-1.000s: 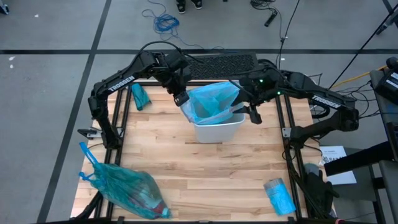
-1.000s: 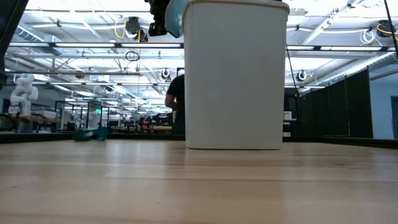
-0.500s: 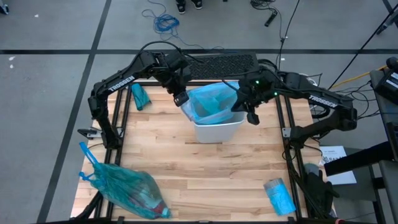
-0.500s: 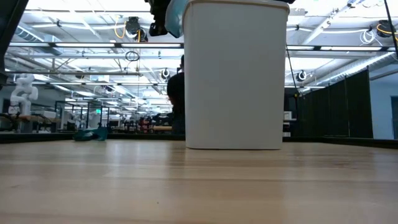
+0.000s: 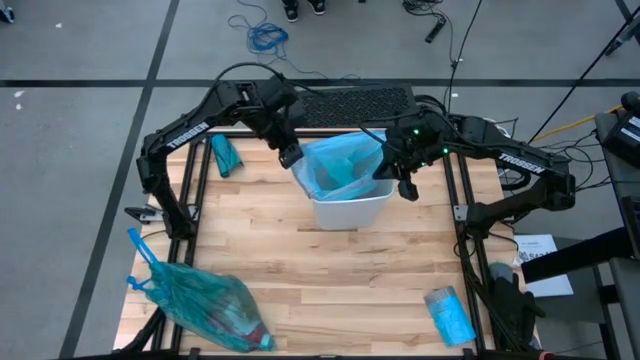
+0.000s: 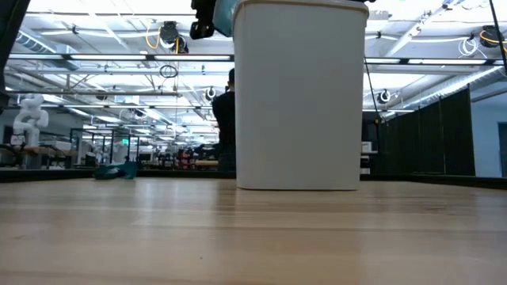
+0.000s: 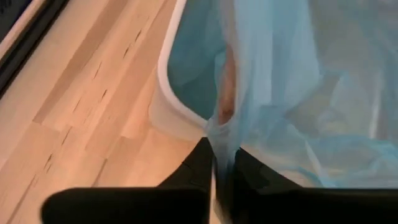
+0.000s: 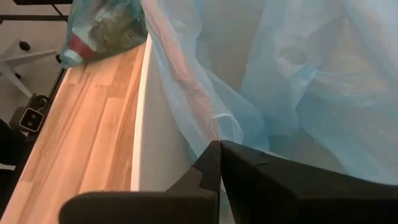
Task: Place trash/remove bag and relplace
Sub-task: Insert the new blue trash bag into the white trash bin
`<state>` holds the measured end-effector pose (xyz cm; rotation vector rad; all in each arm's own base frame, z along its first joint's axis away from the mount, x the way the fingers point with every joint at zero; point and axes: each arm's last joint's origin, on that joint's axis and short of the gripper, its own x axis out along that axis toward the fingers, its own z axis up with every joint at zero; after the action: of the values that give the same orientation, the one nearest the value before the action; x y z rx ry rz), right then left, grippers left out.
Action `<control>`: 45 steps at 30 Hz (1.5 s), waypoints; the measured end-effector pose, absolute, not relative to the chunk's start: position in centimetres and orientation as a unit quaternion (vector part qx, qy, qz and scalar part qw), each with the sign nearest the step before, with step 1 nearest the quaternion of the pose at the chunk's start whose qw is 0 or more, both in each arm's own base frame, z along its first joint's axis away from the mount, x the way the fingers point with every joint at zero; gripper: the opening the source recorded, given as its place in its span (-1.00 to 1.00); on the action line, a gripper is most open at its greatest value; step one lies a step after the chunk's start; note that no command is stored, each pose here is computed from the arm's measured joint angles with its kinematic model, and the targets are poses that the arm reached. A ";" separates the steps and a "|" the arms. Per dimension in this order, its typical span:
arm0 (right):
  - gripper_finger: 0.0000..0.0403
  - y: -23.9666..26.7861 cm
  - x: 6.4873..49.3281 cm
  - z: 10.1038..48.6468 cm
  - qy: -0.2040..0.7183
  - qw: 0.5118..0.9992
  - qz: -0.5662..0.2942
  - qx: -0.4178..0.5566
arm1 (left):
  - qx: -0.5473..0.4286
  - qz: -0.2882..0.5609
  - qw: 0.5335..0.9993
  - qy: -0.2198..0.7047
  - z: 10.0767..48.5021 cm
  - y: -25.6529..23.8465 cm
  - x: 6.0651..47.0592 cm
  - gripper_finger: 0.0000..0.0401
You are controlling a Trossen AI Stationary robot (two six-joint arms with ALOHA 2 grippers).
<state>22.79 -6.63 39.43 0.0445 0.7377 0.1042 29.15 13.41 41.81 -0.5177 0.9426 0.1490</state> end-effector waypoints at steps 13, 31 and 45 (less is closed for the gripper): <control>-1.00 -6.6 22.8 39.5 0.359 0.932 0.050 0.024 | -0.204 0.124 0.898 0.370 45.5 12.2 26.3 -0.46; -1.00 -6.7 22.9 39.5 0.353 0.934 0.049 0.022 | -0.067 0.147 0.899 0.406 43.7 11.4 29.7 -0.56; -1.00 -6.7 23.0 39.6 0.347 0.937 0.048 0.019 | -0.058 0.122 0.892 0.432 42.2 11.6 31.4 -0.56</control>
<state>23.01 -6.72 39.64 0.0388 0.7082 0.0981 31.39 11.61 42.16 -0.1195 0.8973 0.2538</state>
